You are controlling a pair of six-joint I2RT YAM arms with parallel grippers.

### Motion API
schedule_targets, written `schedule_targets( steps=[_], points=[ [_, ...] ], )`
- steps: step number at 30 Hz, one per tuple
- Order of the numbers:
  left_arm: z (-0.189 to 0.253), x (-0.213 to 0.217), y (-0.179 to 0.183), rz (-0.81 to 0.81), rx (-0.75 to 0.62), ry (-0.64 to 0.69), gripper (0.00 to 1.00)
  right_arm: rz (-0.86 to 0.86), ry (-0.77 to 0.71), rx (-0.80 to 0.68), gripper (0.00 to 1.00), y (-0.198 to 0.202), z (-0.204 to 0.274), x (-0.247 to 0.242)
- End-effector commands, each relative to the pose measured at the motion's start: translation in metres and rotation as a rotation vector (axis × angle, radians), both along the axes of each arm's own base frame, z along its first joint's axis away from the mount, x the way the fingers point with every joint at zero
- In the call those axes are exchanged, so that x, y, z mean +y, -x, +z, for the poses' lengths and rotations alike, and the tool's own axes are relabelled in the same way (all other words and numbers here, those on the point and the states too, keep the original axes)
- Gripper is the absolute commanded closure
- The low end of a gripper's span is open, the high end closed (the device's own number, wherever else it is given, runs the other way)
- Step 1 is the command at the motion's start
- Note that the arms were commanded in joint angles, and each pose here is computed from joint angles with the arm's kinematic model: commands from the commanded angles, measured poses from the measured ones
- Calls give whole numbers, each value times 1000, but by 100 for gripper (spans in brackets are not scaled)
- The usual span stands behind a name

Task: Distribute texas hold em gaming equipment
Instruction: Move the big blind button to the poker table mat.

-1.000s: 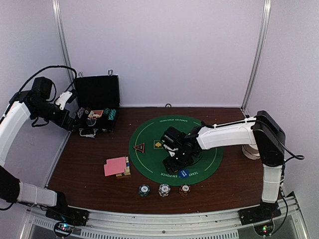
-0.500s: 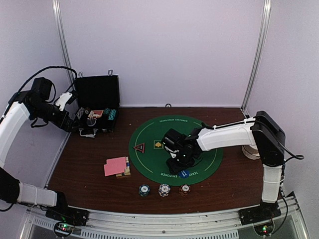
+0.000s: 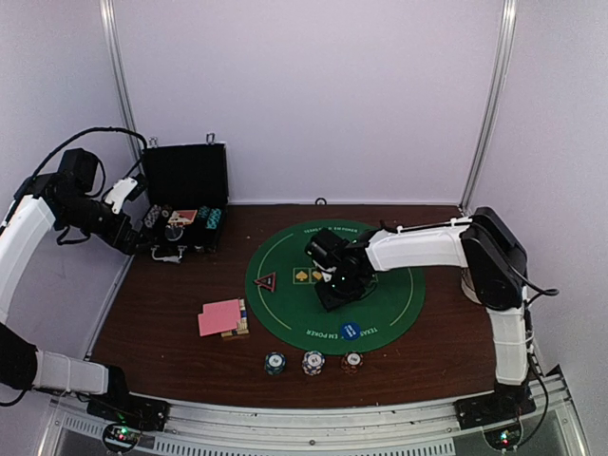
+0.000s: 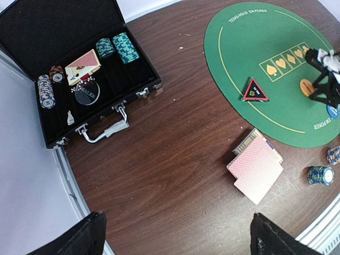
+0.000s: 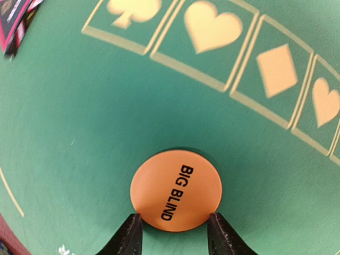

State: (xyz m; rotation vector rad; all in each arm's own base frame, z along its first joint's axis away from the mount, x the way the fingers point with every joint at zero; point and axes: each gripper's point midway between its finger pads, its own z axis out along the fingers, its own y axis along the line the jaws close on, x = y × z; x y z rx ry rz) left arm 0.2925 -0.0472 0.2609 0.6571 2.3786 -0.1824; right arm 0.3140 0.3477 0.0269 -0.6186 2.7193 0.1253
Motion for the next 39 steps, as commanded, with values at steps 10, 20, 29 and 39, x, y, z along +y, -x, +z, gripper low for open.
schedule_targets(
  steps=[10, 20, 29, 39],
  points=[
    [7, 0, 4, -30, -21, -11, 3, -140, 13, -109, 62, -122, -5, -21],
    [-1, -2, 4, -41, 2, -6, 2, -226, -7, -148, 62, -192, -6, -40],
    [-5, -3, 3, -53, 11, -10, 2, -257, -34, -170, 61, -226, -6, -45],
    [-4, -3, 6, -58, 9, -11, 2, -185, -138, -137, 45, -226, 1, -21]
  ],
)
